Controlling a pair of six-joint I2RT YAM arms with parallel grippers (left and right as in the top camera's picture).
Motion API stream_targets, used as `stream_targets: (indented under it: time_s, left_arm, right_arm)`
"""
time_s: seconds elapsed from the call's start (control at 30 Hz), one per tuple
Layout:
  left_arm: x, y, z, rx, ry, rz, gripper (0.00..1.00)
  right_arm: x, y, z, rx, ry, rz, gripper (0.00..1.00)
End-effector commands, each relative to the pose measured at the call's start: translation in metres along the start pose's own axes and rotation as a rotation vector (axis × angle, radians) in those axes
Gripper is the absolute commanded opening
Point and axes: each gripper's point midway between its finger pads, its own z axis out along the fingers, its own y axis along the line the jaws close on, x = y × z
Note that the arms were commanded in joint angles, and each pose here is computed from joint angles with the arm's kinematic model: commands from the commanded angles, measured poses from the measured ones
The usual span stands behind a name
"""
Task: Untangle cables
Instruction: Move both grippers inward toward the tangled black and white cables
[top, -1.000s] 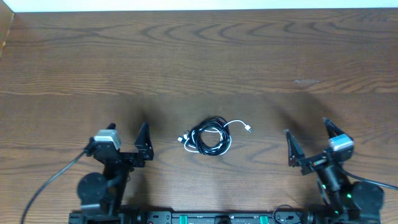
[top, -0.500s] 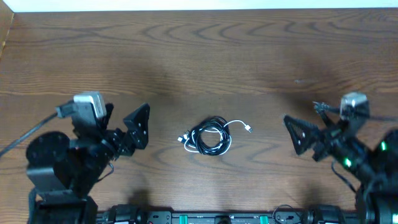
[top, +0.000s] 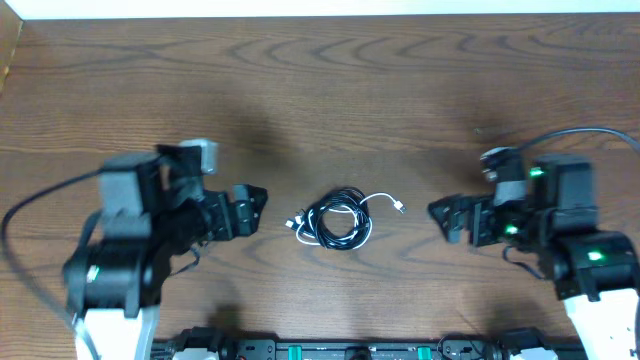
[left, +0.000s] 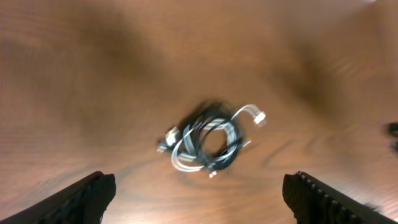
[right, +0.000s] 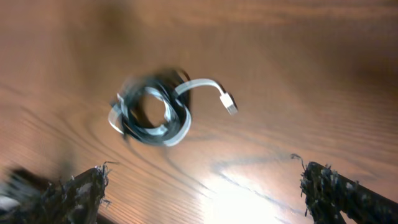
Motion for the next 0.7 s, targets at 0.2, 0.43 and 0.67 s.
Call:
stream_targets:
  time_s: [0.2,0.43,0.67]
  left_arm:
    - [0.001,-0.026,0.049,-0.128,0.078,0.336,0.9]
    - [-0.006,-0.049,0.085,-0.194,0.056,0.522,0.9]
    - [0.008,-0.037,0.128,-0.216,0.214,0.751,0.87]
  right_arm:
    - [-0.008,0.03,0.036,0.146,-0.005,-0.293,0.99]
    - [-0.007,0.073,0.074,0.091,-0.007,-0.444,0.99]
    - [0.002,0.064,0.072,0.188,0.01,-0.448,0.99]
